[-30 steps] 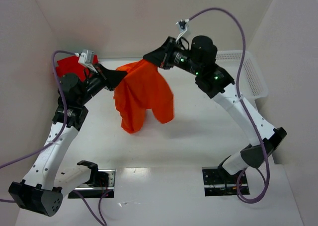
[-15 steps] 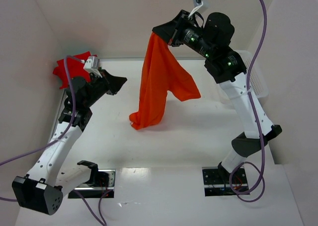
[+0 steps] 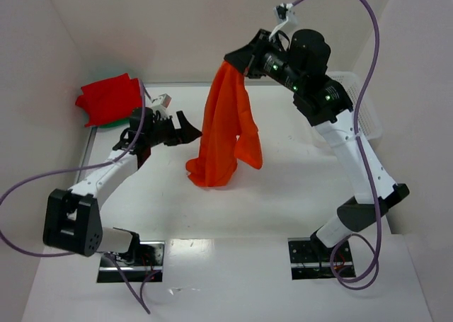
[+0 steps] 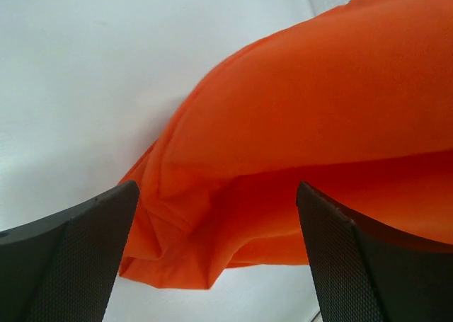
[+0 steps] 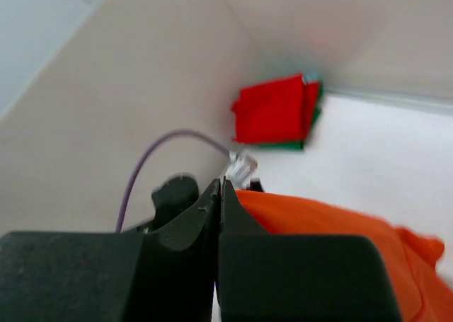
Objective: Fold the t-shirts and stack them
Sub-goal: Flatten out the tshirt
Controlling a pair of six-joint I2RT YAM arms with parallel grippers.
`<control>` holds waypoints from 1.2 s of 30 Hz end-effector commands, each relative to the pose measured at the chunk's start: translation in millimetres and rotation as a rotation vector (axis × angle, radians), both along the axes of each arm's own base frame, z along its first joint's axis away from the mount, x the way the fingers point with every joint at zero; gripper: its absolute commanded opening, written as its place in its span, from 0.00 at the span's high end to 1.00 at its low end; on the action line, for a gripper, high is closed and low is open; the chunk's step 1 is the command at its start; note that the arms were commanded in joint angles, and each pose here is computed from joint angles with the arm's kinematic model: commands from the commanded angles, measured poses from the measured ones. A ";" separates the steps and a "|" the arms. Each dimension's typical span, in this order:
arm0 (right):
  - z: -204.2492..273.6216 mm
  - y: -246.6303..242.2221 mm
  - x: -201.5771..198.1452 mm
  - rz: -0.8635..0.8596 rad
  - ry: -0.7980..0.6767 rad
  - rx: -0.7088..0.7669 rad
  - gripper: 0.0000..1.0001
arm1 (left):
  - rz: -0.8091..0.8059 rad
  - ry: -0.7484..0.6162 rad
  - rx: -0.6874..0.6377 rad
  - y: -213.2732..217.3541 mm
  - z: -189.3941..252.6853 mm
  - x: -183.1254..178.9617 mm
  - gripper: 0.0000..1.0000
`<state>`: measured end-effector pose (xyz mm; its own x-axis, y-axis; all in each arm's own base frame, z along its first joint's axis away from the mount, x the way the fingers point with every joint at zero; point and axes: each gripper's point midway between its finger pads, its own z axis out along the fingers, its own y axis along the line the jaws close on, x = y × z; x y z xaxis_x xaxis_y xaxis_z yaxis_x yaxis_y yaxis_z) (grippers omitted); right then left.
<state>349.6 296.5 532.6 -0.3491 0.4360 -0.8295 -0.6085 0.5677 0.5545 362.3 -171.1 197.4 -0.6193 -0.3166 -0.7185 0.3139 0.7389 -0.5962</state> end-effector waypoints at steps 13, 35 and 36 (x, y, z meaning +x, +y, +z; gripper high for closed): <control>-40.4 -76.1 -17.3 -0.182 0.098 -0.022 1.00 | -0.212 0.228 0.131 -58.7 -119.2 40.1 0.09; -32.8 -131.5 -36.2 -0.392 0.093 -0.023 1.00 | -0.027 0.036 0.259 -9.2 -60.1 103.4 1.00; -41.3 -130.3 -33.7 -0.393 0.109 -0.035 1.00 | -0.133 0.022 0.248 -21.3 -57.2 97.6 0.83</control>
<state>318.4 172.7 471.2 -0.3064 0.5140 -0.8012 -0.2583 0.7652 0.5897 449.4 -185.3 97.8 -0.7365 -0.1440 -0.6609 0.2433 0.8553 -0.4575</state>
